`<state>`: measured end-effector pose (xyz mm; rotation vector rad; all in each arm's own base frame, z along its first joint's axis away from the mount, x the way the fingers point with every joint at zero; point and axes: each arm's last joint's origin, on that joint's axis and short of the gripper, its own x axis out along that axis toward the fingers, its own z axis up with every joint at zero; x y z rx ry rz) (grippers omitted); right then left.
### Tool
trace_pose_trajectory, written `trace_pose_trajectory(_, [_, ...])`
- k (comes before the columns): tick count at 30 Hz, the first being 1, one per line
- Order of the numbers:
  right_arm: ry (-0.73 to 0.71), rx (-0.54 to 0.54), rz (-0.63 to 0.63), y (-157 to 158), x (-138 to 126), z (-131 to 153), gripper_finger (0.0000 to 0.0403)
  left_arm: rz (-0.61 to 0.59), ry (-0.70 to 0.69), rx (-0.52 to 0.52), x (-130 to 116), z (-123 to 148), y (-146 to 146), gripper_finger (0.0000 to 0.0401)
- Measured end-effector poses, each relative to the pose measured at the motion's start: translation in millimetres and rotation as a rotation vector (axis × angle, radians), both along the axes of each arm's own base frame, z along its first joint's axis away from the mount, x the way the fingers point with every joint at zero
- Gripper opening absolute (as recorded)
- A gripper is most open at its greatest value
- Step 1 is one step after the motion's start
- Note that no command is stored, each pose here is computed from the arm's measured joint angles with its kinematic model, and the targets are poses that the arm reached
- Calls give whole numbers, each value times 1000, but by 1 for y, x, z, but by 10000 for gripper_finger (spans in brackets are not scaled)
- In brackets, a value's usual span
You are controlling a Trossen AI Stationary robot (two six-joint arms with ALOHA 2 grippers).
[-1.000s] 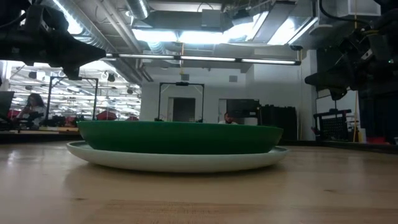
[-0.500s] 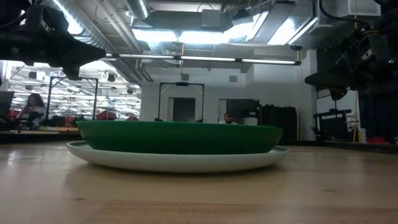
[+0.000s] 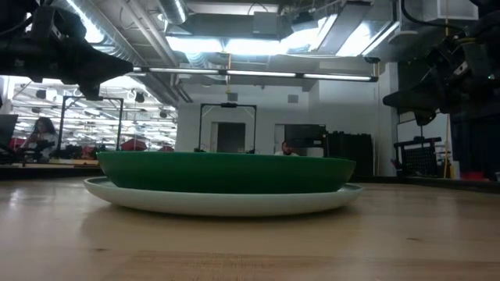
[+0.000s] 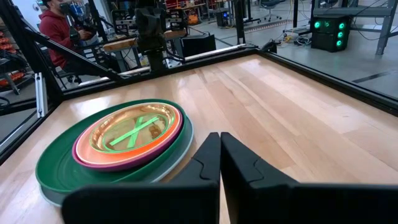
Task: Stack plastic plates
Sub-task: Return to Home Position
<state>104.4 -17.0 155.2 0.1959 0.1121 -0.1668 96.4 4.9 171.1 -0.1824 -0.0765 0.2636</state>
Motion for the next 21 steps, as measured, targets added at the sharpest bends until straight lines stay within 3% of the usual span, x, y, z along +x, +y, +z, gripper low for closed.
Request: trace_pose_trajectory(21, [0, 0, 0, 0, 0, 0, 1, 0, 0, 0, 0, 0, 0, 2])
